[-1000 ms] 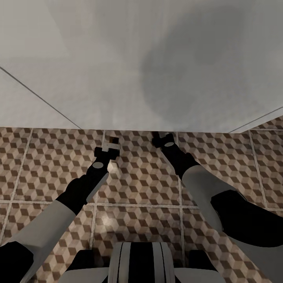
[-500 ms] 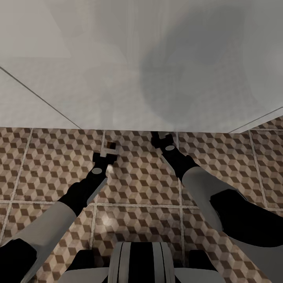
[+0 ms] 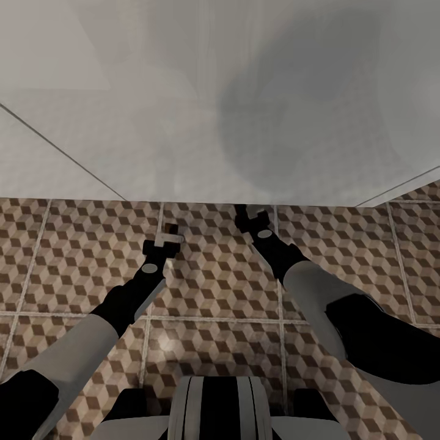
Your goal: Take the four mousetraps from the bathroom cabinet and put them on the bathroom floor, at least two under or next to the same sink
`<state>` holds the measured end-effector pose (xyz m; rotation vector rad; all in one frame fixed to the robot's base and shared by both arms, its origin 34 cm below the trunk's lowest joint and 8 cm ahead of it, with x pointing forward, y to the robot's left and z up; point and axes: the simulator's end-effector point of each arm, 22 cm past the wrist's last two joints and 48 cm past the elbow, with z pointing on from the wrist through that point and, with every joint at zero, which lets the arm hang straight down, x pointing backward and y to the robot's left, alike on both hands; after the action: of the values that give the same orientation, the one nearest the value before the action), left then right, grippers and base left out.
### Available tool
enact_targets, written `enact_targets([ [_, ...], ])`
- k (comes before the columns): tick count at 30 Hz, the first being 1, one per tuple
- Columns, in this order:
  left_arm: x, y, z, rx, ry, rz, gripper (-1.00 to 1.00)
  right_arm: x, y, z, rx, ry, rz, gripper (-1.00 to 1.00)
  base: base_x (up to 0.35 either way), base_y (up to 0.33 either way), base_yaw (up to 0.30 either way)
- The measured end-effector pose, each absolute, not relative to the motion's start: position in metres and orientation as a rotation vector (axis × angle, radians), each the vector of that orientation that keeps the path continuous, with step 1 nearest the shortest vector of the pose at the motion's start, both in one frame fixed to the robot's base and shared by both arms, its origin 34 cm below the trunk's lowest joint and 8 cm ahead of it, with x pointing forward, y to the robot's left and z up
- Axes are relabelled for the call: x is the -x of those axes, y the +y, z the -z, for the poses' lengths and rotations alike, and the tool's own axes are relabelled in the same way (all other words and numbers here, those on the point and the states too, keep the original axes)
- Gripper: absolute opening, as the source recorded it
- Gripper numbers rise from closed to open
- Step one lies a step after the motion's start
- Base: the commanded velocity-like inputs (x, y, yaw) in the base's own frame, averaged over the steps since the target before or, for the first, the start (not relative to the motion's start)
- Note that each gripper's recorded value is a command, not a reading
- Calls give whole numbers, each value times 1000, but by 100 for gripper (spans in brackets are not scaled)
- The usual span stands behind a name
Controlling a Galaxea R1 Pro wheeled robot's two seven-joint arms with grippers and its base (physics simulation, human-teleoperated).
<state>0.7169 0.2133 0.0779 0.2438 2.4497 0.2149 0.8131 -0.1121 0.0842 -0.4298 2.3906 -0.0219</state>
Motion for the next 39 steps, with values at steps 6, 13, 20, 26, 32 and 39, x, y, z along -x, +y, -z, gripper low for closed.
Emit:
enact_targets([
  [6, -722, 210, -83, -238, 2432, -205, -100, -805, -114, -78, 434, 2401, 22, -100, 0, 0, 0],
  [13, -726, 209, -86, -232, 2422, -199, -100, -798, -115, -73, 437, 2400, 18, -100, 0, 0, 0],
  [20, -727, 208, -88, -232, 2419, -197, -100, -797, -116, -72, 437, 2401, 18, -100, 93, 0, 0],
  [26, -726, 208, -87, -234, 2420, -198, -100, -797, -116, -72, 436, 2402, 18, -100, 160, 0, 0],
  [32, -726, 208, -87, -238, 2421, -198, -100, -797, -116, -72, 436, 2402, 18, -100, 28, 0, 0],
  [39, -725, 208, -86, -239, 2423, -199, -100, -796, -116, -71, 436, 2403, 18, -100, 3, 0, 0],
])
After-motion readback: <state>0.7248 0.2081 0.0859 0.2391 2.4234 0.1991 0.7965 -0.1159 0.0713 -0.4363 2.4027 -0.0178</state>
